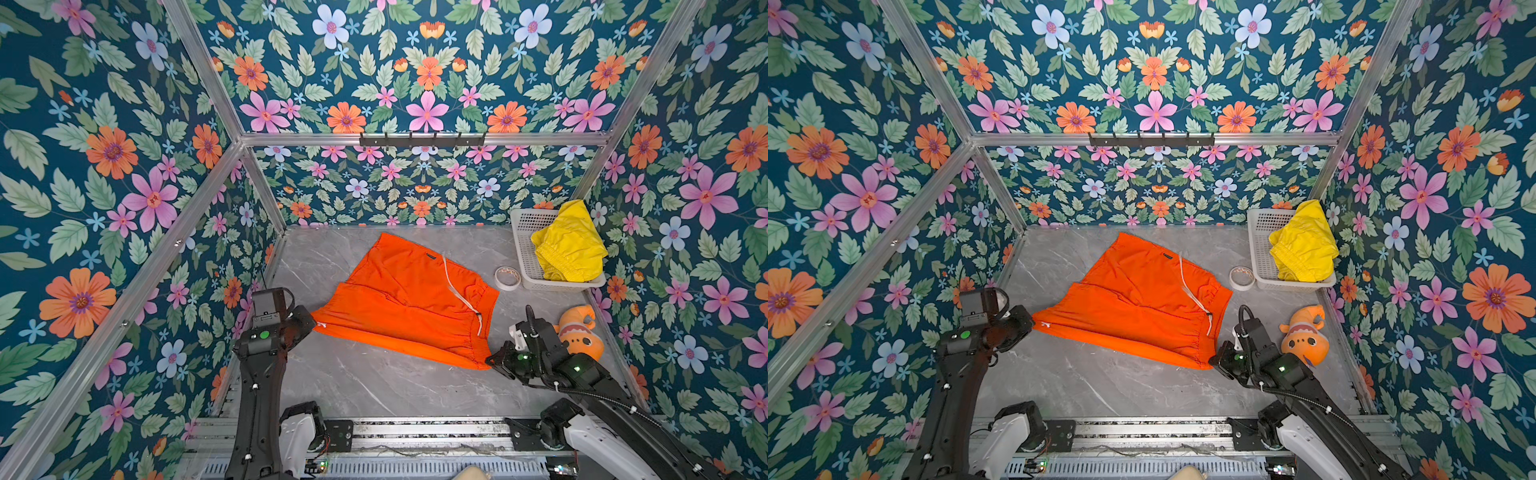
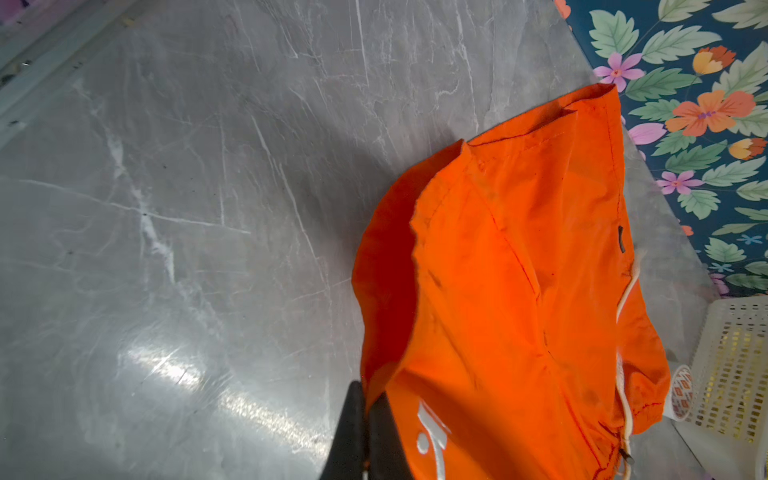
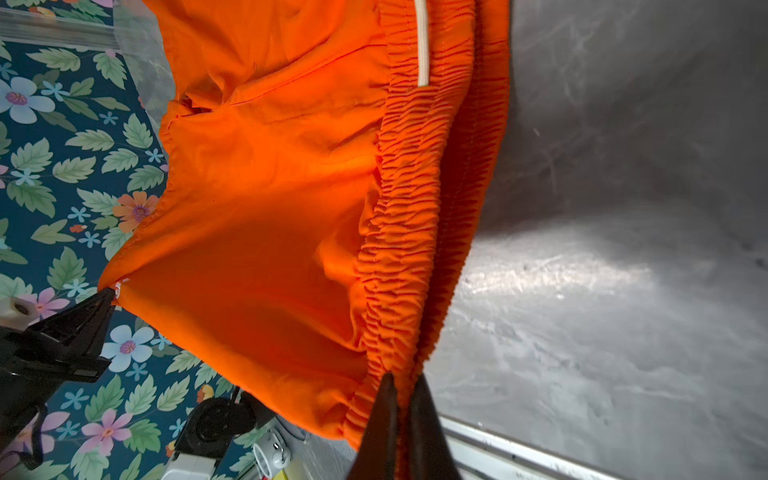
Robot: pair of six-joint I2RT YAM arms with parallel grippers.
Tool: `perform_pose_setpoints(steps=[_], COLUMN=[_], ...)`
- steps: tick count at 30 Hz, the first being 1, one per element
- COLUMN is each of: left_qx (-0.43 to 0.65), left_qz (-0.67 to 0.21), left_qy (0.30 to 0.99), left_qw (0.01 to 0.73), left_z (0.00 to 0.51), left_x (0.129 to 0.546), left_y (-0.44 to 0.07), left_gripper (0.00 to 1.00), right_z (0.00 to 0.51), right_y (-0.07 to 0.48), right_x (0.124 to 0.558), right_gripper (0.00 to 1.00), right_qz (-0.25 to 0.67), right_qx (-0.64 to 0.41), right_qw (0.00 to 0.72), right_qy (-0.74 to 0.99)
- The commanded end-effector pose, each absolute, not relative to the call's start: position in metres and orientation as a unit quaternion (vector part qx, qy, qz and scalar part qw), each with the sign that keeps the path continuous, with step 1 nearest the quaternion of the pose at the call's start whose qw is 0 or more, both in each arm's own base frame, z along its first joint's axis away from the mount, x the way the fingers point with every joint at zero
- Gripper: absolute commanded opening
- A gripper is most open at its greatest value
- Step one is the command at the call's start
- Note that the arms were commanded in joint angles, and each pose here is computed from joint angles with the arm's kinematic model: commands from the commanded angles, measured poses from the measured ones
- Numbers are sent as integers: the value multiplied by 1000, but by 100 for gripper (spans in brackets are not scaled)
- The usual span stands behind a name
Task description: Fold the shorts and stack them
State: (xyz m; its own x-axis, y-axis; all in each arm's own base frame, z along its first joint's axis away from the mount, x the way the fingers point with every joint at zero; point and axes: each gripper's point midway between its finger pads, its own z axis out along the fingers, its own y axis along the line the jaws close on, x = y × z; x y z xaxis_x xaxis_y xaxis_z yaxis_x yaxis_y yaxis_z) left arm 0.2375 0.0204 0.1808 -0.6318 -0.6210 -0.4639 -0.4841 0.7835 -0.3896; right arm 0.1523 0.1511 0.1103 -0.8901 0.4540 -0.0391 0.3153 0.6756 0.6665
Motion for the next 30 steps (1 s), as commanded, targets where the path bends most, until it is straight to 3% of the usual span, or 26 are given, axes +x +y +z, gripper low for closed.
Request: perform_pose_setpoints(steps=[1, 11, 18, 30], left_qx=[-305, -248, -199, -116], left_qz=[-38, -13, -24, -41], left_qy=[898, 891, 903, 918], left_qw=[316, 381, 380, 377], left_z=[205, 288, 298, 300], left_x=[225, 287, 360, 475], left_y=[44, 59, 51, -11], left_gripper=[0, 0, 0, 0], right_z=[111, 167, 168, 167], right_y=[135, 140, 149, 149], right_x=[132, 160, 179, 201], right_gripper=[0, 0, 0, 0], right_qz=[298, 295, 336, 348], right_qx=[221, 194, 218, 241], right_qw=[78, 103, 75, 52], right_qy=[925, 930, 913, 904])
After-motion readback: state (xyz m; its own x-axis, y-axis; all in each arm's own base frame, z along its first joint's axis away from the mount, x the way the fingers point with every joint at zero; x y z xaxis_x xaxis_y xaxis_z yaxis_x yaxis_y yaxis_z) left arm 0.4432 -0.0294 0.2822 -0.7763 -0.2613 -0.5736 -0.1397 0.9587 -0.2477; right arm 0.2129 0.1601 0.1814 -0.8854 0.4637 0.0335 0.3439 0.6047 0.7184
